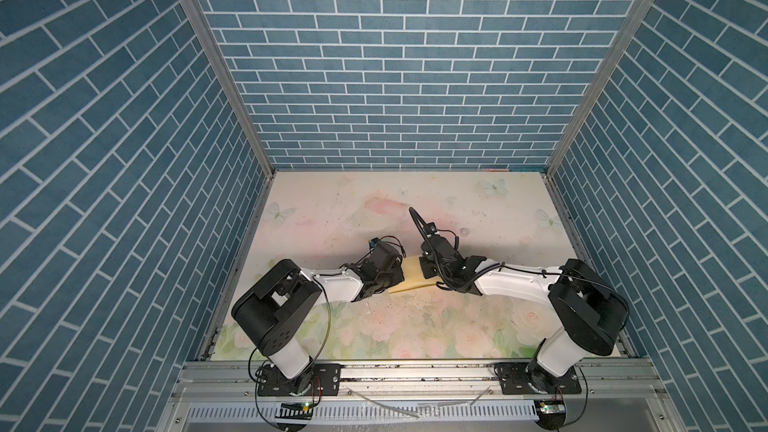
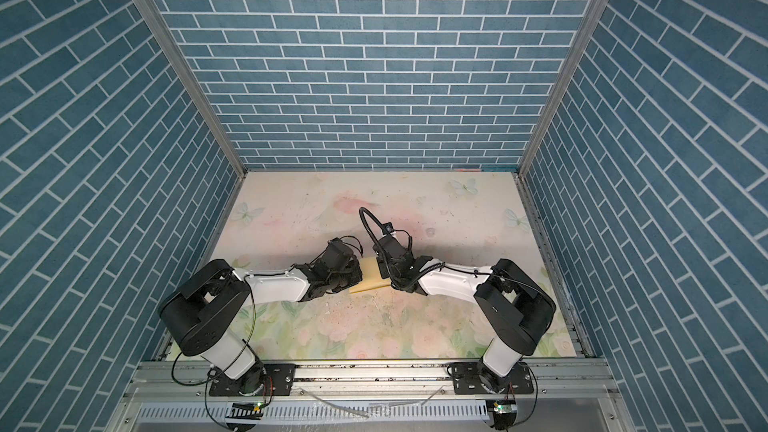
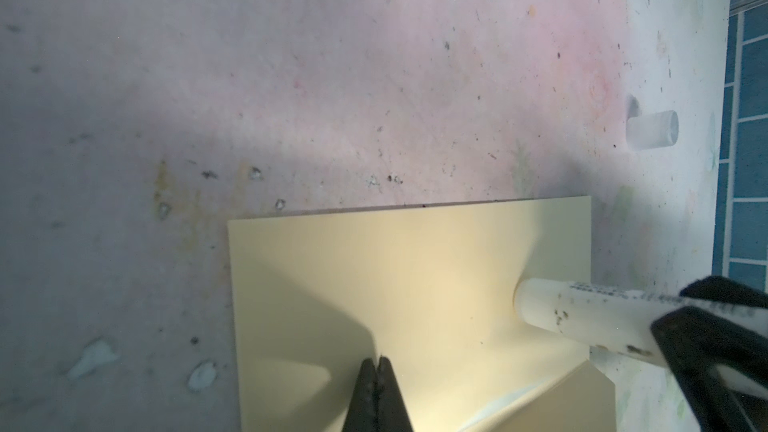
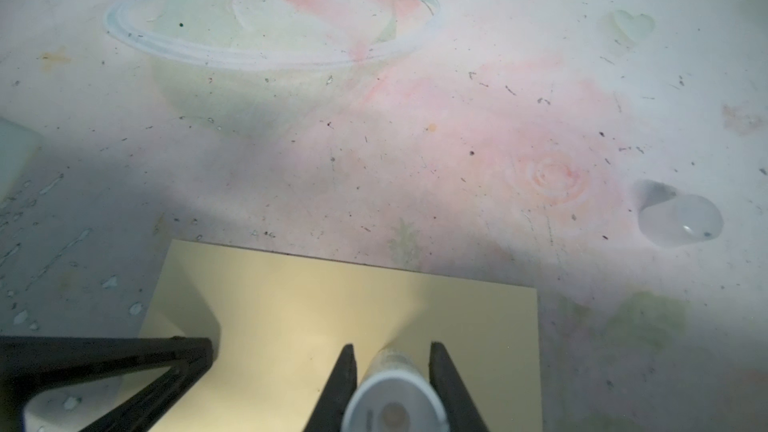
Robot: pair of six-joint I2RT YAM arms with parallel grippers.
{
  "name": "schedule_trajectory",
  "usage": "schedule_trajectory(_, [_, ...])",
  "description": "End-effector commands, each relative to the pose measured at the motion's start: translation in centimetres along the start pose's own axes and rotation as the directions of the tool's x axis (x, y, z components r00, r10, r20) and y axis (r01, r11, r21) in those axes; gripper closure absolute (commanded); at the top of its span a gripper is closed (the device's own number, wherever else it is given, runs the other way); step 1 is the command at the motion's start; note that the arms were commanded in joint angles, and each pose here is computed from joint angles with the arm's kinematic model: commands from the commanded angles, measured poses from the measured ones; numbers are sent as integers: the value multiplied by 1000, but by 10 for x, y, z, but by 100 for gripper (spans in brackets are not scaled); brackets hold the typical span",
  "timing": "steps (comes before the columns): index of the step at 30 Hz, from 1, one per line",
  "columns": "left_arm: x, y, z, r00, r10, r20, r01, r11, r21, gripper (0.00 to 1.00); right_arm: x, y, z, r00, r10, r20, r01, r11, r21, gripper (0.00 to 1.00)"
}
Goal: Place the letter into the envelope and seal it
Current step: 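Rub the white glue stick along the envelope flap with the right gripper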
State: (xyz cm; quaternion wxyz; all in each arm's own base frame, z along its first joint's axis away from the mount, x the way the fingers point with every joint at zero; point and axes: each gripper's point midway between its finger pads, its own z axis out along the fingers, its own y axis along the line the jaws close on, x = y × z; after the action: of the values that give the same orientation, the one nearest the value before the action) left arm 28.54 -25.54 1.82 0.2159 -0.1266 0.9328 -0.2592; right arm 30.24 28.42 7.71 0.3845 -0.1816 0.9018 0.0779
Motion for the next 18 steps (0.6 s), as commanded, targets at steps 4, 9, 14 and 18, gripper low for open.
schedule_trajectory(4, [27, 63, 4, 997, -12, -76, -5, 976, -219, 100, 29, -41, 1, 993, -48, -104, 62, 989, 136, 100])
schedule_trajectory(9, [29, 63, 6, 996, -16, -83, -2, 977, -214, 100, 18, -16, 7, 997, -15, -79, 20, 998, 62, 100])
schedule_trajectory(14, [30, 63, 8, 996, -20, -87, 2, 977, -211, 100, 6, 13, 8, 999, 7, -41, -7, 1000, -8, 100])
schedule_trajectory(18, [30, 62, 8, 996, -22, -87, 3, 979, -204, 100, -1, 32, 9, 999, 30, -20, -32, 997, -66, 100])
